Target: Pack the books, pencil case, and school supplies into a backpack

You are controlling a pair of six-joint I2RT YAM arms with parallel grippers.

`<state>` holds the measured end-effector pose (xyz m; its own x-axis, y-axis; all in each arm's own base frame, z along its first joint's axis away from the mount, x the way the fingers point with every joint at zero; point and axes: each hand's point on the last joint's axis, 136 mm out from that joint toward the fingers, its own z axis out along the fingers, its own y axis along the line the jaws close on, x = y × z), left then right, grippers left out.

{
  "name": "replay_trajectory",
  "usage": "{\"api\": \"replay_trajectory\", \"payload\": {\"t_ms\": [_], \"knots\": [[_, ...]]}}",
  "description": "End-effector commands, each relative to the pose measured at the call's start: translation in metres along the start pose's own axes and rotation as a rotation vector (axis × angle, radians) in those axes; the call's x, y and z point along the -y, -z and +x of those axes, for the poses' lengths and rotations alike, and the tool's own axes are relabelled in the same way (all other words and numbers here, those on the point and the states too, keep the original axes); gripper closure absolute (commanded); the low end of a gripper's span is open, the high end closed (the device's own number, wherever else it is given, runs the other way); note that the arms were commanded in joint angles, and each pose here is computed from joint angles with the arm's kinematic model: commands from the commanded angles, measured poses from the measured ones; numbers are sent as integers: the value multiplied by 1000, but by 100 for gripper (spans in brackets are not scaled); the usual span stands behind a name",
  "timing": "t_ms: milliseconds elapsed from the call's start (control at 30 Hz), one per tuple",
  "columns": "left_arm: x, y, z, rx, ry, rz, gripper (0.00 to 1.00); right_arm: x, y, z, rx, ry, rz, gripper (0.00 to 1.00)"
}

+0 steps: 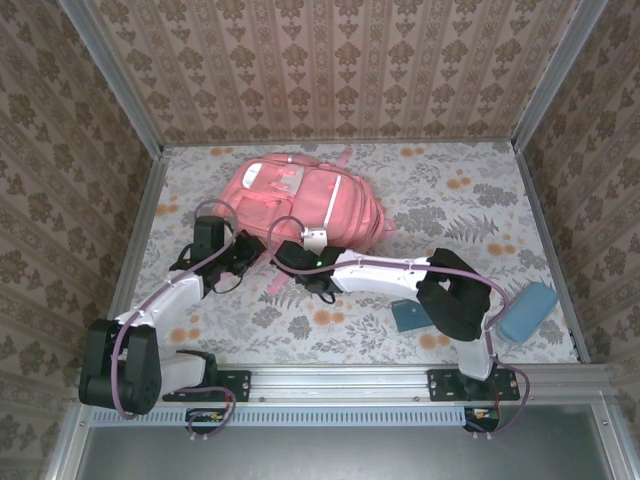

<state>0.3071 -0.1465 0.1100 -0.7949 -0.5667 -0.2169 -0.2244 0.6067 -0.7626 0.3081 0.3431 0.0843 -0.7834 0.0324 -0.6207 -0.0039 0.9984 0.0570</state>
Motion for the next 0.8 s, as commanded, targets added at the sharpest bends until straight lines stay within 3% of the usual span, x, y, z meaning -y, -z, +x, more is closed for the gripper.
{"api": "replay_trajectory", "payload": {"t_ms": [0, 300, 467, 600, 767], "knots": [[45, 11, -11, 26, -90, 119, 100, 10, -7, -10, 38, 7, 80, 62], [46, 11, -9, 17, -92, 117, 100, 3, -18, -11, 27, 44, 94, 58], [42, 11, -8, 17, -87, 98, 100, 24, -17, -17, 56, 30, 186, 68], [38, 10, -8, 18, -84, 81, 100, 25, -13, -22, 64, 62, 189, 82], [37, 10, -9, 19, -82, 76, 100, 22, -10, -19, 47, 111, 181, 83]]}}
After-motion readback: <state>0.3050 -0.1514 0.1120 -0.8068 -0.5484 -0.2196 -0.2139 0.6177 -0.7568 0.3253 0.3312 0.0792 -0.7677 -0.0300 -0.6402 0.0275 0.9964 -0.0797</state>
